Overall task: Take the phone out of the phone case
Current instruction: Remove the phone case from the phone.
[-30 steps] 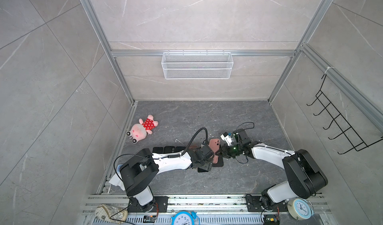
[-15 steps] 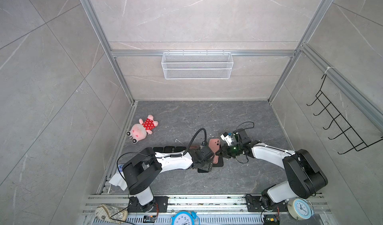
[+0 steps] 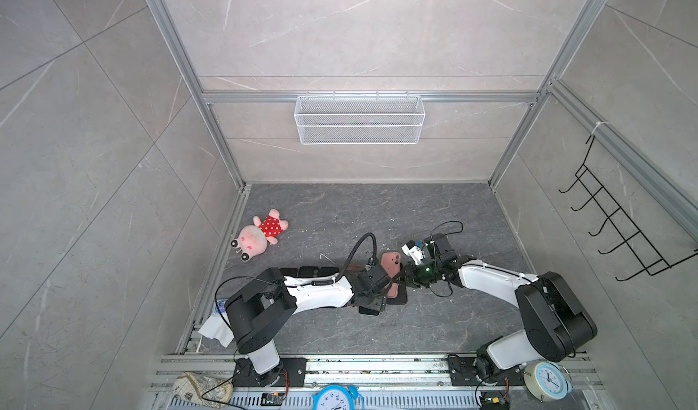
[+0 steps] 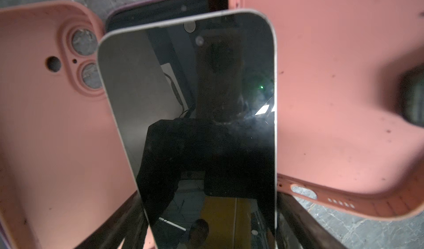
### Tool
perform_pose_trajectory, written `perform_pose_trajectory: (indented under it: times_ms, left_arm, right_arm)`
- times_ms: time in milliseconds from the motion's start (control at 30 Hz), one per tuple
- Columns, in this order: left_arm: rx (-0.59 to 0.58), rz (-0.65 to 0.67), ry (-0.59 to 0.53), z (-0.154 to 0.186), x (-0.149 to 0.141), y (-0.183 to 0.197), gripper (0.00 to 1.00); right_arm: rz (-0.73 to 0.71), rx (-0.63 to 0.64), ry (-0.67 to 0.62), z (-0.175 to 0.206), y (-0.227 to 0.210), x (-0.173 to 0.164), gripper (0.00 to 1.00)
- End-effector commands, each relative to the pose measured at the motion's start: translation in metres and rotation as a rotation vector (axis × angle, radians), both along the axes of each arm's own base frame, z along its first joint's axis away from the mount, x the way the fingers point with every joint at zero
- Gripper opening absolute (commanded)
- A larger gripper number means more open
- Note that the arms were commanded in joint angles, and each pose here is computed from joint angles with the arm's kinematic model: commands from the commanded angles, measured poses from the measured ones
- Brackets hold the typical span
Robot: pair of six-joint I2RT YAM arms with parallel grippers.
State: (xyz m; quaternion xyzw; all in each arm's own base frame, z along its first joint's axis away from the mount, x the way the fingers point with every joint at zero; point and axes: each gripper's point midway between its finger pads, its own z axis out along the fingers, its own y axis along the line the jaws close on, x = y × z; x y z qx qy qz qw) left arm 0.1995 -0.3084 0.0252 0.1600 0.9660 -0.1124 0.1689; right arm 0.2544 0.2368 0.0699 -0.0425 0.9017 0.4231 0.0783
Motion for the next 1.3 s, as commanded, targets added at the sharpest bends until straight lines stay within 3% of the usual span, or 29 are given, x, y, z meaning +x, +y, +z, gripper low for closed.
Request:
perform_pose_trajectory:
  times_ms: [0, 433, 667, 933, 1267]
  left_arm:
    - [0.048, -0.007, 0.009, -0.007, -0.003, 0.008, 0.7]
    - [-0.042, -0.015, -0.075, 0.028, 0.0, 0.01, 0.57]
    - [-0.09, -0.032, -0.098, 0.042, 0.001, 0.004, 0.57]
    - [-0.066, -0.029, -0.104, 0.035, 0.006, 0.001, 0.56]
    - [-0.12, -0.047, -0.131, 0.061, 0.014, -0.024, 0.54]
  right_arm:
    - [0.028, 0.024, -0.028, 0.01, 0.006, 0.005, 0.0]
    - [0.006, -0.003, -0.061, 0.02, -0.001, 0.01, 0.0]
    - [-0.007, -0.042, -0.082, 0.025, -0.007, 0.014, 0.0]
    - [-0.019, -0.251, -0.113, 0.014, -0.035, 0.018, 0.0]
    - [-0.051, -0.408, -0.173, 0.027, -0.072, 0.02, 0.0]
